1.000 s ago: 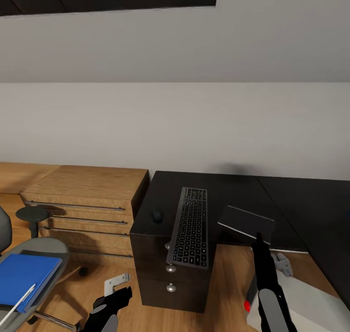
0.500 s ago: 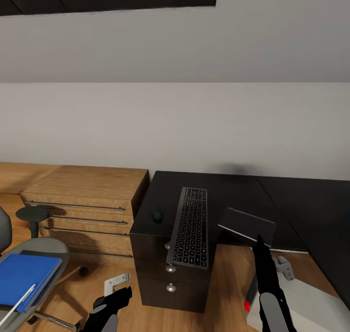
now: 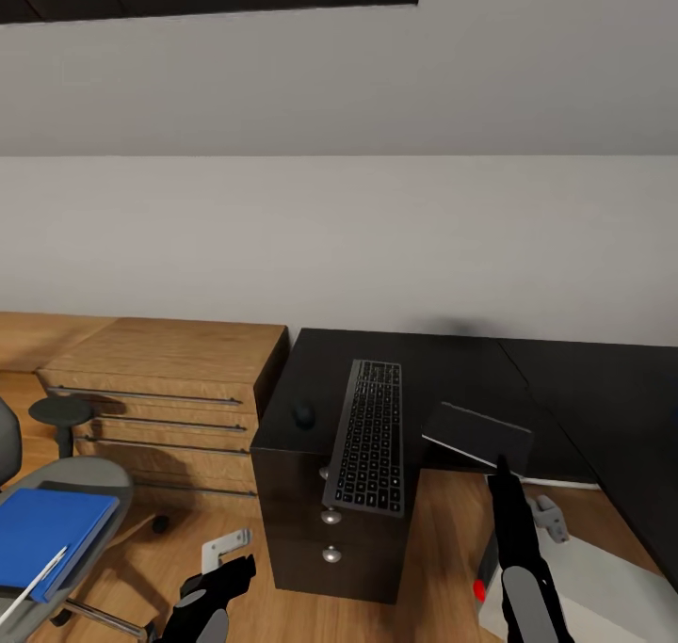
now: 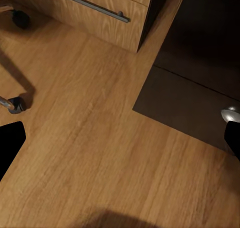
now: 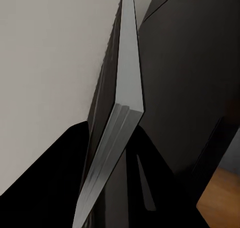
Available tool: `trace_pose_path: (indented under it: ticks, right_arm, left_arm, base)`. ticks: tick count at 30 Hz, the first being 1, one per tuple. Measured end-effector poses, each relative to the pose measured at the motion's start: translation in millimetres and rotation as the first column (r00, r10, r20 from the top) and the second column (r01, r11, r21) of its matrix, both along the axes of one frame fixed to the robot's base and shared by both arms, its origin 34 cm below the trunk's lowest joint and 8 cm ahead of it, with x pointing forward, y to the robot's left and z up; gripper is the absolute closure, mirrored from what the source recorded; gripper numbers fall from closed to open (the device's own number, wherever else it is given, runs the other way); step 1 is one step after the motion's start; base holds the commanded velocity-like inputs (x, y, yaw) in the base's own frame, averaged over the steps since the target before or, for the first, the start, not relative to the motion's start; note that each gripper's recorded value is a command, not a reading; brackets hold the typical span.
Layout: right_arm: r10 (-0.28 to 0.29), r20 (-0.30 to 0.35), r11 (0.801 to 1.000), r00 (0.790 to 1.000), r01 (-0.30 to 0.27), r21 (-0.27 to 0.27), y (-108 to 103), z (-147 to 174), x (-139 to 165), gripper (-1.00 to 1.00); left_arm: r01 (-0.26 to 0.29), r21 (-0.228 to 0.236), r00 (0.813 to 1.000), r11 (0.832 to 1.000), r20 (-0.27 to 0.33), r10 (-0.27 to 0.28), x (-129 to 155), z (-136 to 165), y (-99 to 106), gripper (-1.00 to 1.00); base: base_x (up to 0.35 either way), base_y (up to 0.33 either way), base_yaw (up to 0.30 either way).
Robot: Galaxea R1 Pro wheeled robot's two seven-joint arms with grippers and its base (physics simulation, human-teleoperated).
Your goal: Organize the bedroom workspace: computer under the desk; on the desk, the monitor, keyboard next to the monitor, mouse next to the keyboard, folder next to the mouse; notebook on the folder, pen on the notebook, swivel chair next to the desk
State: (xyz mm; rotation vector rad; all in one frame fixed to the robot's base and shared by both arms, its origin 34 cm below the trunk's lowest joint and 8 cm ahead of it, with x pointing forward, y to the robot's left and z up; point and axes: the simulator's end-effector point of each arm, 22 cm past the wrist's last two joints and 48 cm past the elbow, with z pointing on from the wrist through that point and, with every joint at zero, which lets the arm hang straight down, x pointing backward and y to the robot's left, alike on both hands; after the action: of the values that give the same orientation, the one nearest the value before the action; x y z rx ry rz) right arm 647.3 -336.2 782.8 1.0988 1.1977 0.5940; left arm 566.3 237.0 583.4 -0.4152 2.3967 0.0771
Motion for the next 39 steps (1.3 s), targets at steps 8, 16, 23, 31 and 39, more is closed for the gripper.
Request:
trace_pose_path:
  ticks: [8, 16, 23, 31, 39]
  right_arm:
    - [0.041, -0.007, 0.999, 0.999, -0.041, 0.009, 11.6, -1.9, 3.4, 1.00]
    - [0.045, -0.006, 0.999, 0.999, -0.045, 0.029, 12.5, -16.3, 2.2, 1.00]
    - [0.042, -0.002, 0.998, 0.999, -0.042, 0.044, 11.9, -16.6, 2.0, 1.00]
    - [0.041, -0.002, 0.998, 0.999, -0.041, 0.044, 11.7, -16.4, 2.0, 1.00]
    - [0.039, -0.001, 0.998, 0.999, -0.039, 0.044, 11.3, -16.6, 1.8, 1.00]
  left_arm:
    - [0.000, 0.001, 1.000, 1.000, 0.000, 0.000, 0.0, 0.1, 0.1, -1.00]
    - [0.000, 0.002, 1.000, 1.000, 0.001, 0.000, -1.4, -13.0, 0.1, -1.00]
    - [0.000, 0.002, 1.000, 1.000, 0.001, 0.000, -1.4, -13.0, 0.0, -1.00]
    - [0.000, 0.001, 1.000, 1.000, 0.000, 0.000, -1.5, -13.1, -0.2, -1.00]
    - [0.001, 0.002, 1.000, 1.000, 0.001, -0.001, -1.3, -13.0, -0.1, -1.00]
  base:
    - [0.000, 0.000, 0.000]
    - [0.000, 0.000, 0.000]
    - [0.000, 0.000, 0.000]
    - [0.000, 0.000, 0.000]
    - [0.000, 0.000, 0.000]
